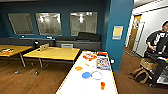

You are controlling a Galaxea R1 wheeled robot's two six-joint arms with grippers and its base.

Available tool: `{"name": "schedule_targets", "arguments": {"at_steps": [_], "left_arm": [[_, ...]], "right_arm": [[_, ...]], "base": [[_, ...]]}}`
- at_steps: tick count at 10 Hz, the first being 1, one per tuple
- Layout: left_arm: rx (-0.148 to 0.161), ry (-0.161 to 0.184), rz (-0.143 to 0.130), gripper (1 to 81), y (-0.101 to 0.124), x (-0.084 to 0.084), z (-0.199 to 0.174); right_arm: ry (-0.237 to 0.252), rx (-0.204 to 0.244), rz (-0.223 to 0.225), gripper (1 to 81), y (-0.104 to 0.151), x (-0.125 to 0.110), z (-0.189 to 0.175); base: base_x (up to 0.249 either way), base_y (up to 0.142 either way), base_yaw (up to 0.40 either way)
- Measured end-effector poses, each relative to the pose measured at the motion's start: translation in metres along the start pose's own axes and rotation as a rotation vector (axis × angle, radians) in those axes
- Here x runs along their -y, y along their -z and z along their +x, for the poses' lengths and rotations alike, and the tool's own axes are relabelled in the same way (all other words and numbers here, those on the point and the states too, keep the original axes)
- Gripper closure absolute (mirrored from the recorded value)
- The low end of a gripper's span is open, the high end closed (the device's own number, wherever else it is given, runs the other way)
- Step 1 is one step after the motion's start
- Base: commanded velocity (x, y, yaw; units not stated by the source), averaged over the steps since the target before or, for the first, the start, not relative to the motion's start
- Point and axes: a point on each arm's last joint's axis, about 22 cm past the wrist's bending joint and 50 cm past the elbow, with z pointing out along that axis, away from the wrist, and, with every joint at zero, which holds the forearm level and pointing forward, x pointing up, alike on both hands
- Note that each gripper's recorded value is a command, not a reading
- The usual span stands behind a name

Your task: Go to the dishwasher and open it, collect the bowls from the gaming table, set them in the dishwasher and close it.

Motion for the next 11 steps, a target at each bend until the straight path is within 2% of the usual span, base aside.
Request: {"name": "schedule_targets", "arguments": {"at_steps": [2, 3, 4, 5, 11], "left_arm": [[-0.001, 0.000, 0.000, 1.0, 0.000, 0.000, 0.001], [-0.012, -0.003, 0.001, 1.0, 0.000, 0.001, 0.008], [-0.017, -0.004, -0.001, 1.0, 0.000, 0.000, 0.010], [-0.010, -0.001, -0.001, 1.0, 0.000, -0.001, 0.005], [-0.008, 0.000, -0.001, 1.0, 0.000, -0.001, 0.003]], "right_arm": [[0.000, 0.000, 0.001, 1.0, 0.000, 0.001, 0.000], [-0.006, 0.007, 0.001, 1.0, 0.000, 0.001, -0.004], [-0.002, -0.001, 0.001, 1.0, 0.000, 0.001, 0.002], [-0.001, -0.007, 0.002, 1.0, 0.000, 0.002, 0.006], [-0.001, -0.005, 0.002, 1.0, 0.000, 0.001, 0.004]], "base": [[0.000, -0.173, 0.000], [0.000, -0.119, 0.000], [0.000, 0.000, 0.000], [0.000, 0.000, 0.000], [0.000, 0.011, 0.000]]}}
